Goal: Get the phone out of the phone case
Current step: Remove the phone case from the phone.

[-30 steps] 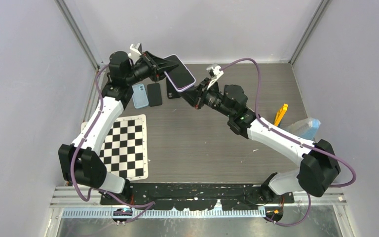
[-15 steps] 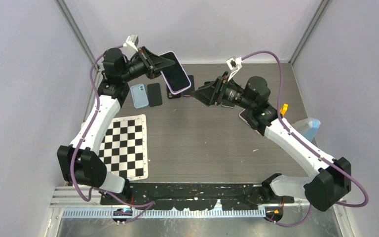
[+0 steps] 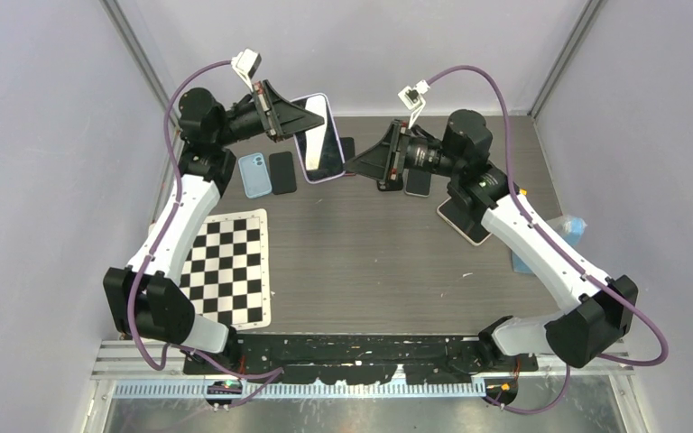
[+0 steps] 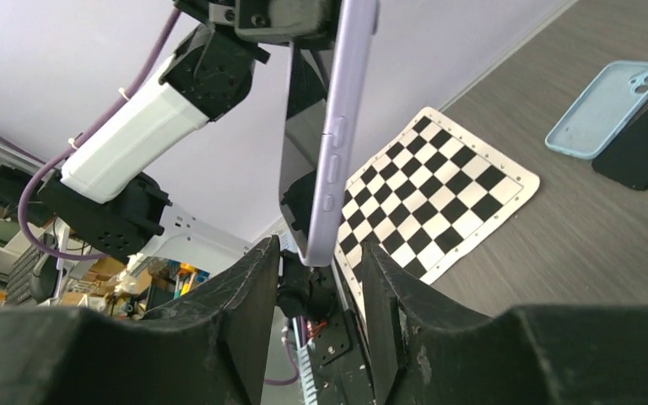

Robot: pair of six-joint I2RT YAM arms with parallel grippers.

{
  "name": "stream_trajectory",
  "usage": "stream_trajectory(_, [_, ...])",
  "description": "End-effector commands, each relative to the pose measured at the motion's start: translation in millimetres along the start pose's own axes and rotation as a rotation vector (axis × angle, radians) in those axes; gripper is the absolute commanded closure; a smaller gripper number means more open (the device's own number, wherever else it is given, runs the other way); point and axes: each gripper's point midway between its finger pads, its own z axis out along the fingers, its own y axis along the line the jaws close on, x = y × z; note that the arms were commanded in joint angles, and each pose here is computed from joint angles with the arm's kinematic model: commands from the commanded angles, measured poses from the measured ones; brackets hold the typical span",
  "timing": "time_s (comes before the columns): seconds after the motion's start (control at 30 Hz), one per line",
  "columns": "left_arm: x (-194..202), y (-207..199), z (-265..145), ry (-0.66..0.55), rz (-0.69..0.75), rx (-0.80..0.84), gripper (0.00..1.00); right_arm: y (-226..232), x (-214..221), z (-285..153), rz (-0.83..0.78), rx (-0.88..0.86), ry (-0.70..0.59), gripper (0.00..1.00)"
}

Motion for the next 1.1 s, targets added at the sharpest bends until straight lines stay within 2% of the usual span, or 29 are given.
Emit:
stream_trajectory(0.0, [0, -40, -7, -0.009, 0.140, 0.085, 1.00, 6, -2, -1, -0.026, -0.020, 0.031, 0.54])
stream_trajectory(0.17, [0, -40, -7, -0.008, 0.134, 0.089, 1.00, 3, 2, -2, -0.047, -0.018, 0.035, 0.56])
stream_trajectory(0.33, [1, -44, -8, -0.014, 0.105, 0.118, 1.00, -8, 3, -2, -0.050, 0.051, 0.047, 0.71])
stream_trajectory(0.5, [-1, -50, -7, -0.031, 0.077, 0.142, 1.00, -21, 10, 0, -0.042, 0.096, 0.070, 0.78])
stream_trajectory(0.7, [-5, -55, -5, -0.025, -0.025, 0.154, 1.00, -61, 15, -4, -0.066, 0.296, 0.089, 0.97])
stream_trajectory(0.87, [-6, -57, -4, -0.016, -0.119, 0.158, 1.00, -111, 20, -17, -0.049, 0.549, 0.108, 0.99])
stream_trajectory(1.07, [-8, -55, -4, -0.023, -0.133, 0.153, 1.00, -136, 24, -24, -0.020, 0.675, 0.101, 0.99])
